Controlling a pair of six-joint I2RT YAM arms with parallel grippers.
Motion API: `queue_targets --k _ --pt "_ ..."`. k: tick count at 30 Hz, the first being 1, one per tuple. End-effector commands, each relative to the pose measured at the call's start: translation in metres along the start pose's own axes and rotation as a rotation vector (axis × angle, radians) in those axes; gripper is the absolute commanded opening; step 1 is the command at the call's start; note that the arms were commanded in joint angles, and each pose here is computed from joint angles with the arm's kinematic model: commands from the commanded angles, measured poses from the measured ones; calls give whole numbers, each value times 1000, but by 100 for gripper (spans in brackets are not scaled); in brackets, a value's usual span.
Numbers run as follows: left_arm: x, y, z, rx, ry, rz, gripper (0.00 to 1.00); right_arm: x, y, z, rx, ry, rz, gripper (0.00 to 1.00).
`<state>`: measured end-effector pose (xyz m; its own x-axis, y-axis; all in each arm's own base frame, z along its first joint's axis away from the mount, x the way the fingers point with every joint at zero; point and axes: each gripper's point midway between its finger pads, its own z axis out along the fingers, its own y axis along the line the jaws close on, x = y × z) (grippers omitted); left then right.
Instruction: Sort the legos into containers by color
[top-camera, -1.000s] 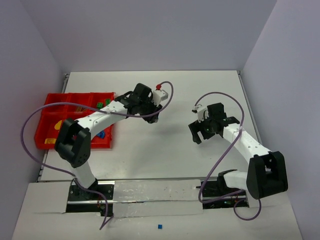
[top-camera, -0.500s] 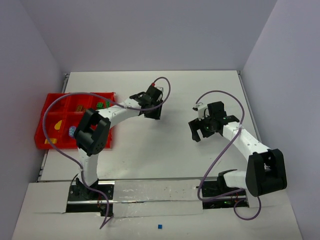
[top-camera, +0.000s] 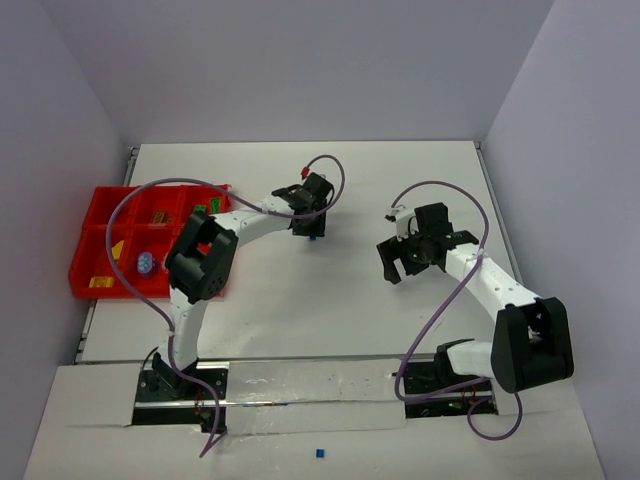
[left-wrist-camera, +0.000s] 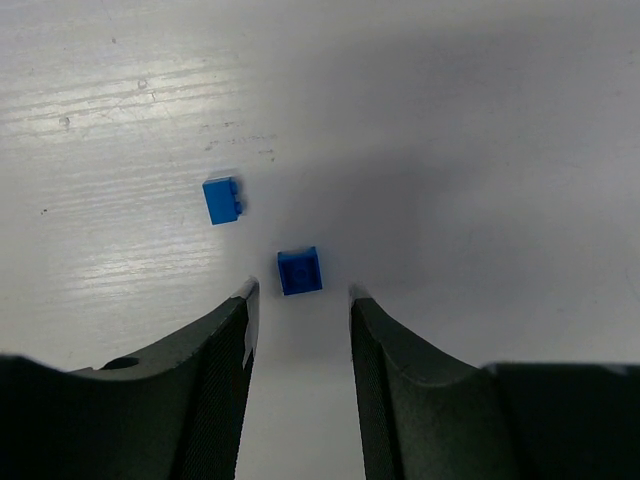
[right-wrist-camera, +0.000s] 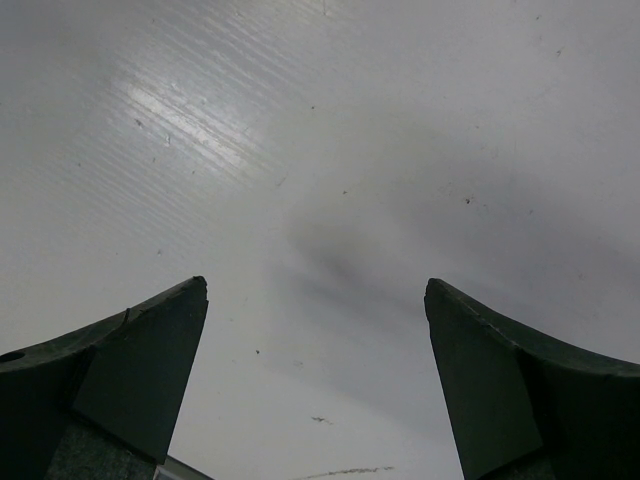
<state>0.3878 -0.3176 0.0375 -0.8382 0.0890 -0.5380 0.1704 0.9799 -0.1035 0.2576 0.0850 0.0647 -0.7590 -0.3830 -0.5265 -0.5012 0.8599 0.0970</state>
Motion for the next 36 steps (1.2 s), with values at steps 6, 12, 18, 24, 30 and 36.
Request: queue_targets --k 6,12,18,24,30,36 --pt "1 3 13 -37 13 -25 43 -19 -5 -3 4 -46 -16 96" --pt "9 1 19 -25 41 -19 30 -18 -5 -2 3 -40 -15 96" --pt "20 4 17 -11 63 0 3 -17 -5 -3 2 -36 -27 96" --pt "0 15 -38 24 -33 106 0 -21 3 -8 -42 -59 -62 96" --pt "-26 52 -163 215 -245 258 0 -24 27 -18 -159 -96 -150 97" --pt "19 141 -188 198 -131 231 0 -24 59 -23 -271 -105 -257 97"
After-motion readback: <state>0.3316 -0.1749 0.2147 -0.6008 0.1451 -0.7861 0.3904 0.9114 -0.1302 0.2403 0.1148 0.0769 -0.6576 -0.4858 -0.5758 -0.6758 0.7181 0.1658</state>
